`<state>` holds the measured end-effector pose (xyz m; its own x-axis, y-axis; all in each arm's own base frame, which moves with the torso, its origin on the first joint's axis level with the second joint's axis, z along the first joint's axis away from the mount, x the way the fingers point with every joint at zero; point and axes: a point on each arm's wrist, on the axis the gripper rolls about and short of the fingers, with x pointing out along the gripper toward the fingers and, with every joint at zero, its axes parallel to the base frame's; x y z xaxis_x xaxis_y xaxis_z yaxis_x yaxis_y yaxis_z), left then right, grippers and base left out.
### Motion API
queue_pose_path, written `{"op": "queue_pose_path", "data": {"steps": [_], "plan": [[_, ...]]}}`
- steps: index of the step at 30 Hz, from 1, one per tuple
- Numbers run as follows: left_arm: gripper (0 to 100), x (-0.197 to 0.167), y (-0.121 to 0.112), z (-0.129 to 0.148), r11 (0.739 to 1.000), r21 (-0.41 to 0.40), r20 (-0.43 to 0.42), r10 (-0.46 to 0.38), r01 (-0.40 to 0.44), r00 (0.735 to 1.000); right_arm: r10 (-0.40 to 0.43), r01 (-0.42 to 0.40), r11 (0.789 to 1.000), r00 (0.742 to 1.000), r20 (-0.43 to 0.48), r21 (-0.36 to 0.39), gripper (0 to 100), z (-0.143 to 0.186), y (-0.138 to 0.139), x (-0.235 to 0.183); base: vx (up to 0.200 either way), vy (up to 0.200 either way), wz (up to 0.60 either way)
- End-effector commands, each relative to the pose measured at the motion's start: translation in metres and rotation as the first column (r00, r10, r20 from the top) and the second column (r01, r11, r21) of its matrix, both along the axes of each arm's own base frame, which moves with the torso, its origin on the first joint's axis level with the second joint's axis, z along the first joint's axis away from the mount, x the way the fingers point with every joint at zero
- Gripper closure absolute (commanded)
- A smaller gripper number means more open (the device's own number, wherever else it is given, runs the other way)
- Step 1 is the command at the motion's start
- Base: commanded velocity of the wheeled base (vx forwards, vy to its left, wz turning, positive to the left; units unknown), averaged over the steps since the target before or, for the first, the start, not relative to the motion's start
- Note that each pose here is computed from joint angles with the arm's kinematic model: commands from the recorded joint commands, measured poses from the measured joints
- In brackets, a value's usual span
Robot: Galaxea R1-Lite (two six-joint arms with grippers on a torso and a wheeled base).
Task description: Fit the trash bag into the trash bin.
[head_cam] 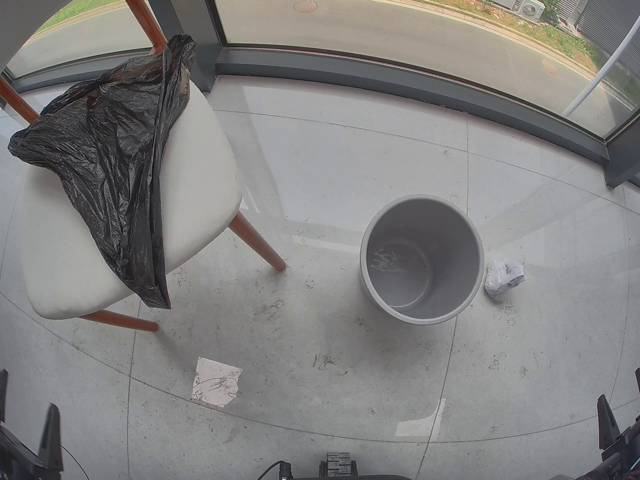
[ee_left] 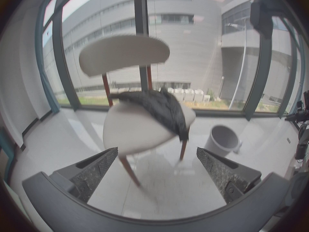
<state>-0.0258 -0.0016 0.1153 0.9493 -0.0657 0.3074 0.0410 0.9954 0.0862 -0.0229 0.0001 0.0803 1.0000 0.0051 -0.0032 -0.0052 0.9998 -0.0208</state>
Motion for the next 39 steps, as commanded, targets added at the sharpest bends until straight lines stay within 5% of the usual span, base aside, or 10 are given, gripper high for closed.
{"op": "queue_pose_path", "data": {"steps": [1,5,15,22,28,36,39], "plan": [[0,0.013,-0.002,0.034,0.997,0.036,0.065,-0.074,0.072,0.995,0.001,-0.001,1.0,1.0,-0.017,-0.001,0,-0.005,0.0,0.001,0.0,0.0,0.0],[0,0.042,-0.003,0.074,0.992,0.025,-0.118,-0.121,0.125,0.986,0.001,-0.001,1.0,1.0,-0.017,-0.001,0,-0.005,0.0,0.001,0.0,0.0,0.0],[0,0.142,-0.017,0.147,0.962,0.009,-0.28,-0.258,0.271,0.925,0.001,-0.001,1.0,1.0,-0.017,-0.001,0,-0.005,0.0,0.001,0.0,0.0,0.0],[0,0.191,-0.025,0.161,0.957,0.0,-0.339,-0.273,0.291,0.9,0.001,-0.001,1.0,1.0,-0.017,-0.001,0,-0.005,0.0,0.001,0.0,0.0,0.0],[0,0.222,-0.032,0.175,0.975,0.026,-0.398,-0.192,0.22,0.897,0.001,-0.001,1.0,1.0,-0.017,-0.001,0,-0.005,0.0,0.001,0.0,0.0,0.0],[0,0.267,-0.096,0.19,0.966,-0.015,-0.406,-0.242,0.259,0.881,0.001,-0.001,1.0,1.0,-0.017,-0.001,0,-0.005,0.0,0.001,0.0,0.0,0.0],[0,0.271,-0.099,0.187,0.969,-0.01,-0.442,-0.225,0.246,0.868,0.001,-0.001,1.0,1.0,-0.017,-0.001,0,-0.005,0.0,0.001,0.0,0.0,0.0]]}}
